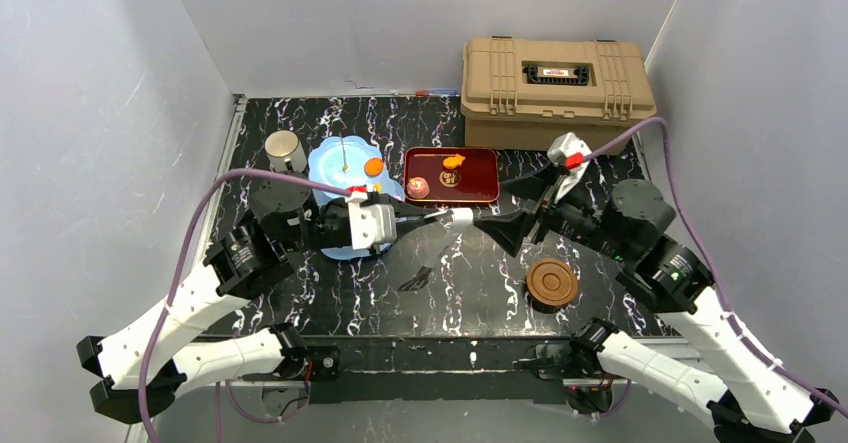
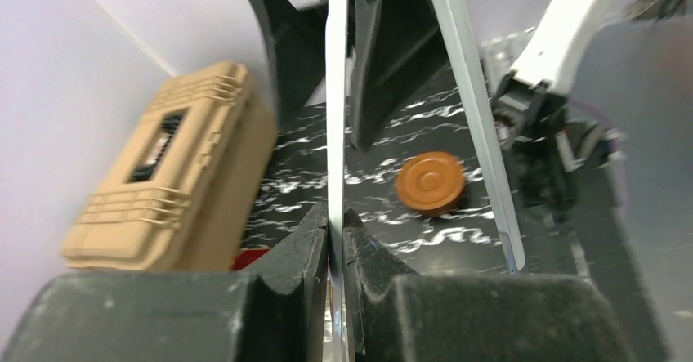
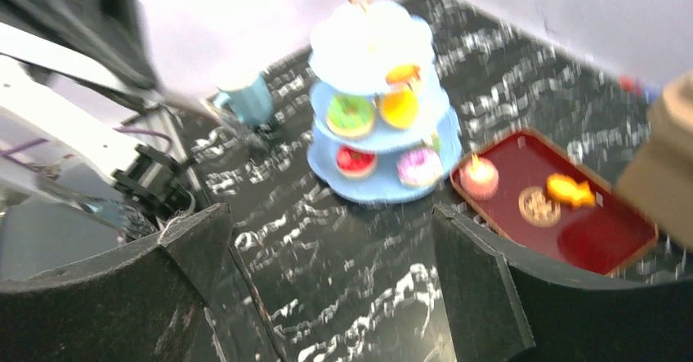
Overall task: Serve the afternoon tea
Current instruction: Adjust the clamp.
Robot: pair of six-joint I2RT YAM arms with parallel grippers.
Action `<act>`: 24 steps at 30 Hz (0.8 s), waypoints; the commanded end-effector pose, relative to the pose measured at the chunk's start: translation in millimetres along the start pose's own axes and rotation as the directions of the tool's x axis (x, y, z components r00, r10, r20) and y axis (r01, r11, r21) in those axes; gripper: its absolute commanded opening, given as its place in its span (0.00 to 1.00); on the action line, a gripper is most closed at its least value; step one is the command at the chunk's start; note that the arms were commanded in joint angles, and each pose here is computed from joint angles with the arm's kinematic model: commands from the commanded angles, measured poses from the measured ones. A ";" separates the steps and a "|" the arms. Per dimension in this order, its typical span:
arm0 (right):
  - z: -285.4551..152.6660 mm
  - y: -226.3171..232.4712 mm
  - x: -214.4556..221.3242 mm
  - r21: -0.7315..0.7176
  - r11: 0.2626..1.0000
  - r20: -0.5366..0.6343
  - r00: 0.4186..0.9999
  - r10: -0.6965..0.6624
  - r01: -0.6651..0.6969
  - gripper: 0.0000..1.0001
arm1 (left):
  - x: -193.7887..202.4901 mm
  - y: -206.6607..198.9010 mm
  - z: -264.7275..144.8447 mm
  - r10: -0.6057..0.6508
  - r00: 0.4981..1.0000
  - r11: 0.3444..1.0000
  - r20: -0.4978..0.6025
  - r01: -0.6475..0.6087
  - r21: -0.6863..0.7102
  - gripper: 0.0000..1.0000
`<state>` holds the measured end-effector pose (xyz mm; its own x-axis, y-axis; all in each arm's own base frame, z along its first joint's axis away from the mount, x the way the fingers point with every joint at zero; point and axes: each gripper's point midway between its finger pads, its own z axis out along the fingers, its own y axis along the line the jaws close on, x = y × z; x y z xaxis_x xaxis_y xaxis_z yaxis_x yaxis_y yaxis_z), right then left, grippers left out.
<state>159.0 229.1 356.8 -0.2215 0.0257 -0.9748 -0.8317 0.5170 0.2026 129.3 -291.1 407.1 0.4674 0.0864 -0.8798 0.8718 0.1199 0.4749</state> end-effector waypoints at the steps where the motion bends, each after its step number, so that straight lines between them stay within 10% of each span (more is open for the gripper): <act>1: -12.6 47.8 -70.3 -0.213 0.961 0.219 0.967 -0.127 0.174 0.98 | -20.7 -19.9 -4.1 -0.277 0.961 0.958 0.016 0.275 0.085 0.04; 15: -40.7 128.5 -113.5 -0.610 0.745 0.307 0.947 -0.093 0.271 1.00 | -39.2 -33.8 2.1 -0.531 0.847 0.819 -0.020 0.519 0.244 0.00; 24: -27.6 122.4 -108.6 -0.604 0.763 0.254 0.963 -0.093 0.233 0.91 | -48.9 -26.7 -0.3 -0.573 0.820 0.792 -0.006 0.555 0.253 0.00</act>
<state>75.9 273.3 474.8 -0.0696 0.1829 -0.9807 -0.9931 -0.1052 0.0509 95.5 -305.0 405.3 -0.1027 0.0712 -0.9922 0.9930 -0.0520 -0.1065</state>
